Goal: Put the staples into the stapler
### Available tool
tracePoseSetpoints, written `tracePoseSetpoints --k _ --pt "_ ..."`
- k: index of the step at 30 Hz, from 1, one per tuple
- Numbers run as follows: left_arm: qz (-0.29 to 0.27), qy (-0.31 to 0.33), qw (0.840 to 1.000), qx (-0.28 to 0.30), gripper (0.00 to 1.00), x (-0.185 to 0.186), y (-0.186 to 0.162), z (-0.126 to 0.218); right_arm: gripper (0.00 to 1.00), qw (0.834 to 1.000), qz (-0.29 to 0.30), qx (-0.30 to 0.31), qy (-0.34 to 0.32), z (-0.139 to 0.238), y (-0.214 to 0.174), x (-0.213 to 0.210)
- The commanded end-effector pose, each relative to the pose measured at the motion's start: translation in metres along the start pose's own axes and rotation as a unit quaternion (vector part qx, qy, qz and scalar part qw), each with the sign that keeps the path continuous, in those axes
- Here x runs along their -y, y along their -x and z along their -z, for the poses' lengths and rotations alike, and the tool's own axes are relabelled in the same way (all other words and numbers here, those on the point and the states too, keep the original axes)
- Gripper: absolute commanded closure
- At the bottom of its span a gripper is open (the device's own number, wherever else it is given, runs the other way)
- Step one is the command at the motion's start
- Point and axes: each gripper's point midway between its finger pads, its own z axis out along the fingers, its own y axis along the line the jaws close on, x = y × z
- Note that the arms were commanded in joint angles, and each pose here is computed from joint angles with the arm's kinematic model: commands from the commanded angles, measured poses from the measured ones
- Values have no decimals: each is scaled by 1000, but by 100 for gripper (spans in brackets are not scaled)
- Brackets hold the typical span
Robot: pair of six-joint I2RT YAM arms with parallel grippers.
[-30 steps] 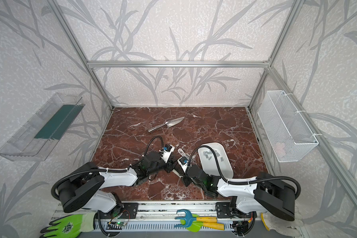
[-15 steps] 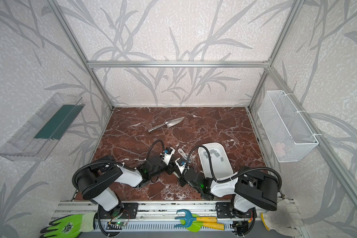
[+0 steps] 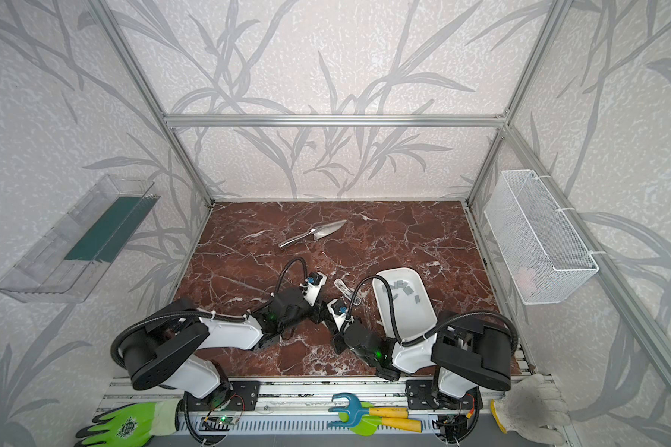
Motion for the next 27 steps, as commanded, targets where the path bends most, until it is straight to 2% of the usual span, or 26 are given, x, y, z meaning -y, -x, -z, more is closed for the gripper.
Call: tracePoseSetpoints --k 1,4,10,17,27 --pt "-3 18 1000 25 34 -2 39 6 62 997 42 -51 -42 12 -1 13" --pt "5 24 999 31 32 -5 56 9 48 998 38 -22 -41 23 21 16" --pt "41 37 998 42 31 -13 72 17 44 996 2 -37 -84 25 26 56" --pt "81 59 995 13 26 -30 59 15 35 984 -54 -85 -149 26 3 121" --pt "133 54 989 -32 23 -48 32 -9 32 984 -39 -123 -123 5 -12 121"
